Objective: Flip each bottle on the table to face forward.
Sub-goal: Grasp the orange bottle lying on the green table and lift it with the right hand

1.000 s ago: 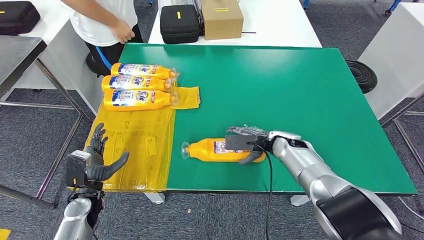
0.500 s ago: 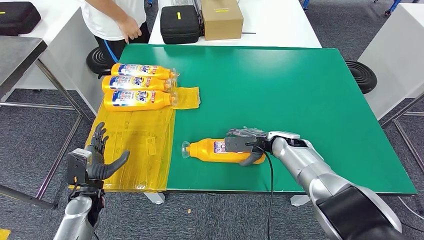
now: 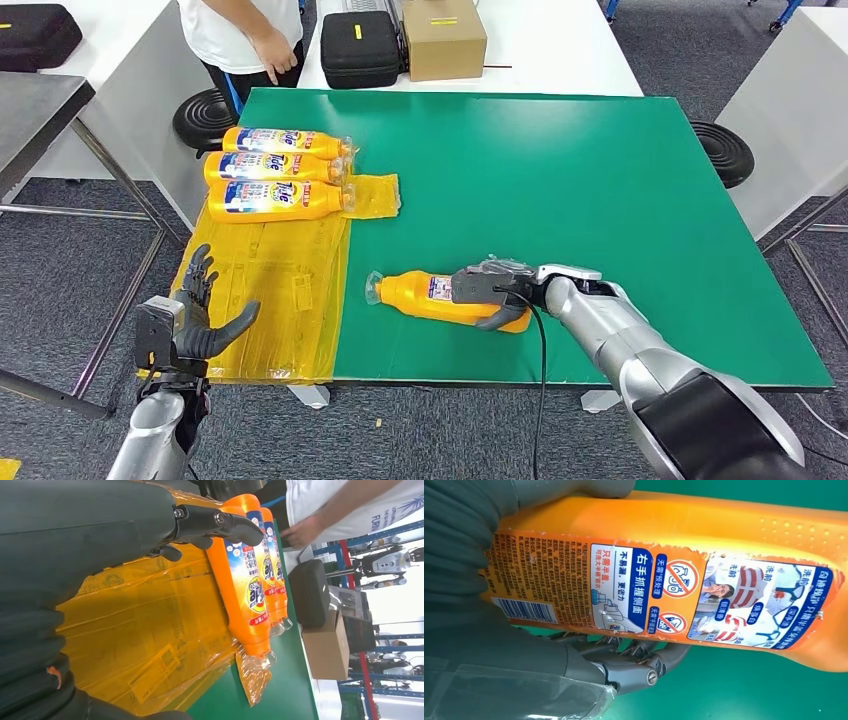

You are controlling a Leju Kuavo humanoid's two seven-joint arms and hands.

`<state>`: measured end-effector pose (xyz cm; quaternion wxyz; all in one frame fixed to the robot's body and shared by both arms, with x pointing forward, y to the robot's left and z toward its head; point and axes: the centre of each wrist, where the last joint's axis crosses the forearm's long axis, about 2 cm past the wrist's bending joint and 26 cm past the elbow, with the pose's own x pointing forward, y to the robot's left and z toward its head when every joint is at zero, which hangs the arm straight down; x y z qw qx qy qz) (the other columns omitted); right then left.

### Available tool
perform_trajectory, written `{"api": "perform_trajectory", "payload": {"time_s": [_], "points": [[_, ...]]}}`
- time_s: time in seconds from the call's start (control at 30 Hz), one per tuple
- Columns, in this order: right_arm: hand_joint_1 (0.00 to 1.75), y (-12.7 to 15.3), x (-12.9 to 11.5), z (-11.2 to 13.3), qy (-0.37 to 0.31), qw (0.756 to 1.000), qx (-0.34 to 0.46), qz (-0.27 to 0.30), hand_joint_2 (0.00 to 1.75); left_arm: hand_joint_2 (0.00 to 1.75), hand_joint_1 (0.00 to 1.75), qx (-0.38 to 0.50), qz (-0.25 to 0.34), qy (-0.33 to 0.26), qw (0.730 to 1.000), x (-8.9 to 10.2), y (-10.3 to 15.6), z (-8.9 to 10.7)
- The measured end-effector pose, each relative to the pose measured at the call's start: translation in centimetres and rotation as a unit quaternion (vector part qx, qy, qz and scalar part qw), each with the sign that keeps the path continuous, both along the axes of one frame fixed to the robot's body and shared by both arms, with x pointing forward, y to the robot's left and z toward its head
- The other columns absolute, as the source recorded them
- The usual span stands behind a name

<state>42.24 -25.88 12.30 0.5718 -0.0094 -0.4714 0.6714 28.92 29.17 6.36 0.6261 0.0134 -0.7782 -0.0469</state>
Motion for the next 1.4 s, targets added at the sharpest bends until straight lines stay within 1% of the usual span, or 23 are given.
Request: {"api": "perform_trajectory", "payload": {"time_s": [0.17,0.37,0.43,0.5,0.63,0.77,0.87,1.0,1.17,1.3,1.4], "points": [[1.75,0.0,-0.1,-0.2,-0.024,0.999,0.021,-0.011,1.75,1.75,0.00,-0.001,-0.002,0.001,1.000,0.0,0.0,0.0],[1.75,-0.4,-0.5,-0.7,-0.060,0.995,0.074,-0.028,1.75,1.75,0.00,-0.004,-0.006,0.006,1.000,-0.6,0.0,-0.4],[1.75,-0.3,-0.7,-0.8,-0.084,0.990,0.107,-0.039,1.75,1.75,0.00,-0.005,-0.005,0.008,1.000,-0.8,0.0,-0.6],[1.75,0.2,-1.0,-0.8,-0.124,0.978,0.158,-0.056,1.75,1.75,0.00,-0.006,-0.004,0.008,1.000,-1.2,0.0,-0.7],[1.75,2.0,-2.4,-0.6,-0.188,0.945,0.253,-0.089,1.75,1.75,0.00,-0.008,0.000,0.007,1.000,-2.1,0.2,-0.6],[1.75,3.3,-4.0,-0.5,-0.217,0.918,0.314,-0.106,1.75,1.75,0.00,-0.017,0.001,0.007,1.000,-2.8,0.4,-0.5],[1.75,3.8,-5.1,-0.5,-0.231,0.901,0.349,-0.115,1.75,1.75,0.00,-0.040,-0.012,0.009,0.999,-3.0,0.4,-0.4],[1.75,5.0,-6.5,-0.7,-0.233,0.888,0.378,-0.118,1.75,1.75,0.00,-0.080,-0.045,0.009,0.996,-3.0,0.0,-0.2],[1.75,7.1,-7.2,-0.9,-0.215,0.885,0.402,-0.098,1.75,1.75,0.00,-0.131,-0.098,-0.007,0.987,-2.1,-1.1,0.5],[1.75,8.3,-7.5,-1.0,-0.202,0.883,0.415,-0.088,1.75,1.75,0.00,-0.145,-0.124,-0.019,0.981,-1.4,-2.0,1.2],[1.75,9.5,-7.8,-1.6,-0.179,0.884,0.427,-0.074,1.75,1.75,0.00,-0.151,-0.150,-0.026,0.977,-0.8,-2.8,1.7]]}}
